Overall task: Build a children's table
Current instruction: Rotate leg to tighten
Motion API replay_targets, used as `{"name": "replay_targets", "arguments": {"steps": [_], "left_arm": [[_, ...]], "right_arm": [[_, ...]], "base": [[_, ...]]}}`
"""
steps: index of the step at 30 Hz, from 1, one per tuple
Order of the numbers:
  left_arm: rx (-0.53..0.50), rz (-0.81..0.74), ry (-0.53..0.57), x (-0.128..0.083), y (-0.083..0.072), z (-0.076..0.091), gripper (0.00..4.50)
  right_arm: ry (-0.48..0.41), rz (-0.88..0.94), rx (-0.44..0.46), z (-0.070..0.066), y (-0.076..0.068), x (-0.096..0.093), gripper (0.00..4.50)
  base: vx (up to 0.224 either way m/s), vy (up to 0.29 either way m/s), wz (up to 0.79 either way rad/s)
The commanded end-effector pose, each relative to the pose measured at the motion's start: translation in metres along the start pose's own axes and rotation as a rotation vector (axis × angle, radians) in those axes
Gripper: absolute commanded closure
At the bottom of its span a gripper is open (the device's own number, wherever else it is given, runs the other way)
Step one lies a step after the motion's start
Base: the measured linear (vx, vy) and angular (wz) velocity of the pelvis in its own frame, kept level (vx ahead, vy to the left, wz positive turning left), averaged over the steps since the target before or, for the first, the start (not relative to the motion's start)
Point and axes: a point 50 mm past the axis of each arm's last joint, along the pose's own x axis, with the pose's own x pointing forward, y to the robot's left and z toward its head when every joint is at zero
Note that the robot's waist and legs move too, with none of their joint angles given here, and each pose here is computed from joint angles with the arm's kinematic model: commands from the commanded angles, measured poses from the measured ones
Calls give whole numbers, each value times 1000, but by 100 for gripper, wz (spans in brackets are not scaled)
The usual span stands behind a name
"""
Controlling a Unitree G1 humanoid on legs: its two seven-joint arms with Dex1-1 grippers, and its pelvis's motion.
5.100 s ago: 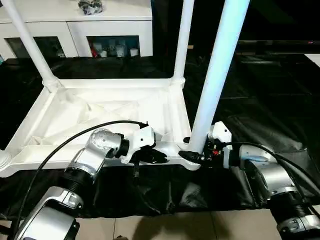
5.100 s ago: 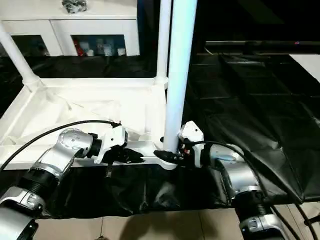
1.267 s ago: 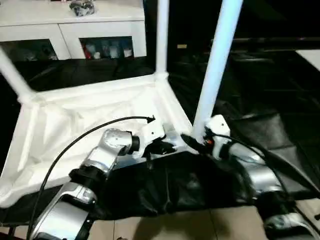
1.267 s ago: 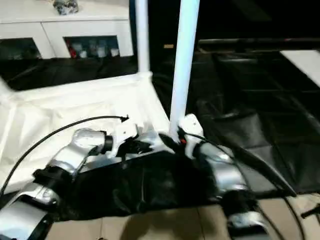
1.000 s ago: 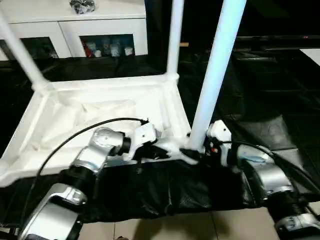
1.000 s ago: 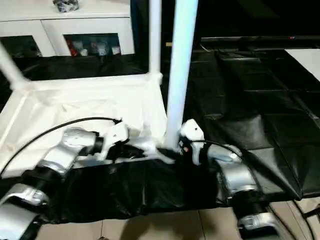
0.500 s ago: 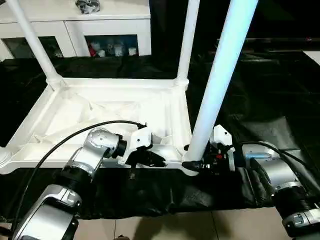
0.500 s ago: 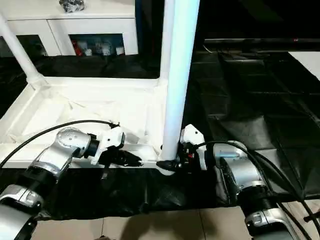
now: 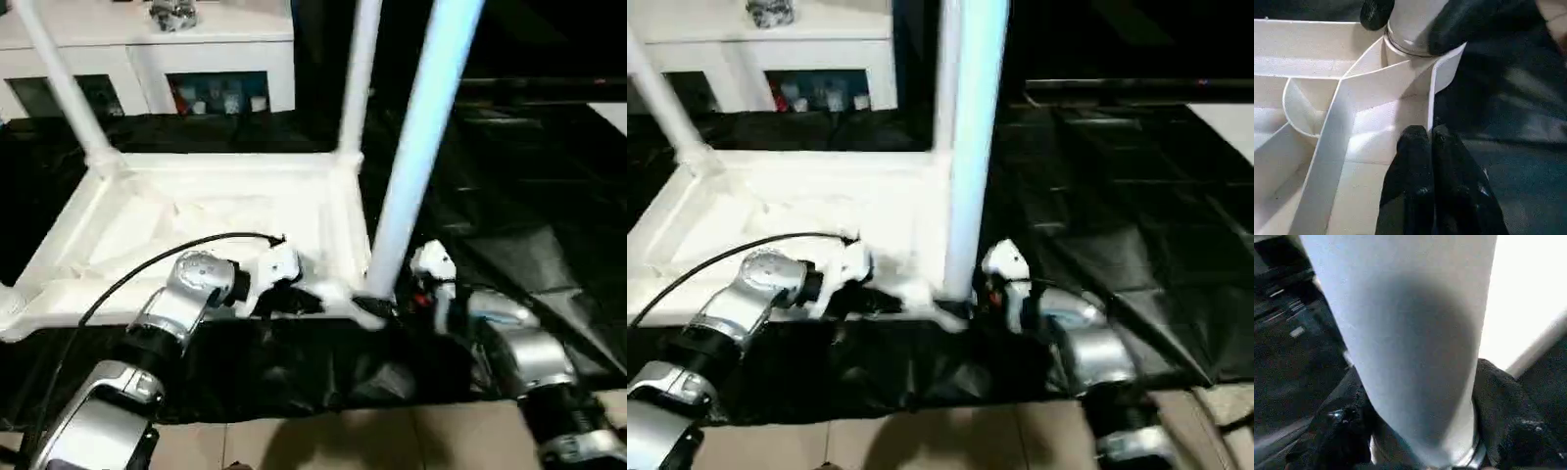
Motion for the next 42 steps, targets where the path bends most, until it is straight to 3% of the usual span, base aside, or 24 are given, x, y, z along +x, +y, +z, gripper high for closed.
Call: {"name": "replay_targets", "arguments": {"steps": [1,5,7,10,12,15,17,19,23,29,32,34,42], "left_arm": [[-7,93,-24,18,4,13,450],[-10,123,-43,33,2,22,450],[-1,142,-63,46,-1,32,450],[19,139,-85,58,-7,42,450],[30,133,-87,59,-9,44,450],[45,97,-89,56,-11,40,450],[46,86,-81,52,-12,36,450],[47,68,-76,48,-13,32,450],[46,14,-65,36,-15,23,450],[52,-31,-47,20,-13,14,450],[54,-66,-27,5,-9,9,450],[57,-70,-24,4,-9,9,450],[67,-121,-4,-6,-7,7,450]], "right_arm": [[15,-59,25,-6,12,22,200],[-12,-195,68,-4,12,36,200],[-26,-344,97,0,14,53,200],[-64,-386,80,10,24,70,200],[-78,-378,85,12,26,72,200],[-88,-339,95,13,23,67,128],[-81,-314,73,12,21,62,125],[-66,-284,38,10,18,56,95],[-23,-194,-70,7,10,38,95],[36,30,-123,5,7,13,95],[97,249,-120,6,8,-6,95],[102,267,-119,6,9,-7,95],[156,429,-122,7,14,-12,171]], "base": [[0,0,0],[0,0,0],[0,0,0],[0,0,0],[0,0,0],[0,0,0],[0,0,0],[0,0,0],[0,0,0],[0,0,0],[0,0,0],[0,0,0],[0,0,0]]}}
